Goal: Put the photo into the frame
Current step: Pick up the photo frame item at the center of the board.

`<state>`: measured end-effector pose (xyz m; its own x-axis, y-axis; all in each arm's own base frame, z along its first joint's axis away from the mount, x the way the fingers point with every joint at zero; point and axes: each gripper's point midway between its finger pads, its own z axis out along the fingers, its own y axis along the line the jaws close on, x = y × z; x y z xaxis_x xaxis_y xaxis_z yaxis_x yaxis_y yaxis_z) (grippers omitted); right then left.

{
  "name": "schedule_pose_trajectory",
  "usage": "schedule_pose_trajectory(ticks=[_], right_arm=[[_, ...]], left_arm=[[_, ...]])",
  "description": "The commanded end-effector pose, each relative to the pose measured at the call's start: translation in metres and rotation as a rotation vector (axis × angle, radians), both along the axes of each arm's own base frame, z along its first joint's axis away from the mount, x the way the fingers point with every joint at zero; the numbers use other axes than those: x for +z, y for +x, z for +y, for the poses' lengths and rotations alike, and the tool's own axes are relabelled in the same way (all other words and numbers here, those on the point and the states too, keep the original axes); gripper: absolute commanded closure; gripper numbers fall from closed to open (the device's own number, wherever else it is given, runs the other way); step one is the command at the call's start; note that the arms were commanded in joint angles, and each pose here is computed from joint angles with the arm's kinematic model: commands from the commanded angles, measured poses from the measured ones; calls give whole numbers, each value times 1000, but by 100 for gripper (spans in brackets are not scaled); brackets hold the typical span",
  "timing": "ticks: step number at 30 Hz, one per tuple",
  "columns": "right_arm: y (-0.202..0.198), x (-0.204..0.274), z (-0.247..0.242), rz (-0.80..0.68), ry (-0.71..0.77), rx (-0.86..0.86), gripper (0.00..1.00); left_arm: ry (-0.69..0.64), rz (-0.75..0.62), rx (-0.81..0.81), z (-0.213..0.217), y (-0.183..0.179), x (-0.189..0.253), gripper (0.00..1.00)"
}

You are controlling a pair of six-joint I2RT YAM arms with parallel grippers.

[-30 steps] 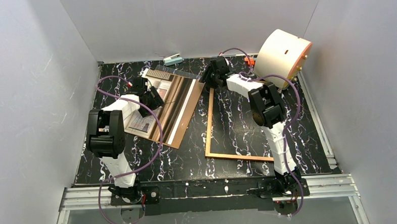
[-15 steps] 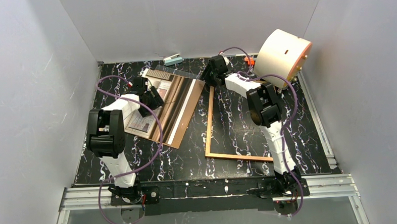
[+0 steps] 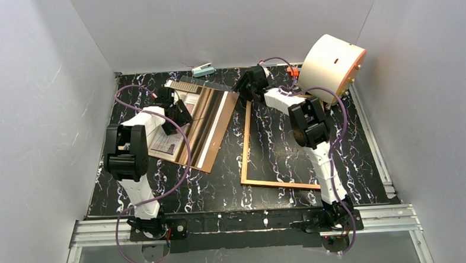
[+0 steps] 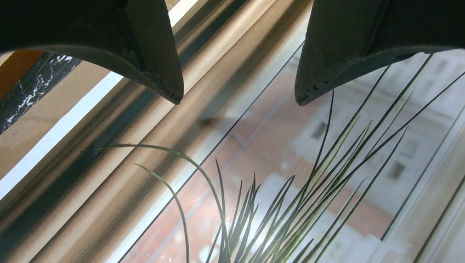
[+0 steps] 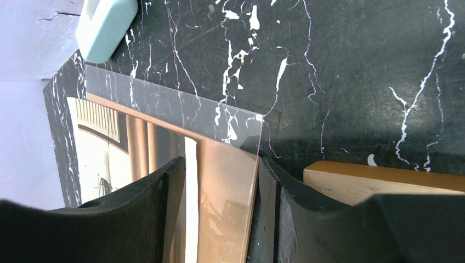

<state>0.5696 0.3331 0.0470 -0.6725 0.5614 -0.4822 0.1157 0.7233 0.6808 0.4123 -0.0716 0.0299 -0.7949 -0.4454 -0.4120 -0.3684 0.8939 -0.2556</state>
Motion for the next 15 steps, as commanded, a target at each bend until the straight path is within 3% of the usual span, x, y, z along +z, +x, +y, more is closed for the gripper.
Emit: schedule_pose_trajectory(ticks=[1,10,15], right_arm=[[10,-16,-16,-14,-61,-74,38],[22,-24,-24,-40,-108,-118,38],[22,-29,-18,-44,-81,-86,38]], left_arm=[[78,145,-11,15,-29,-32,27],[64,108,-29,12,-19,-17,28],[-12,-35,-73,-5,14,21,27]])
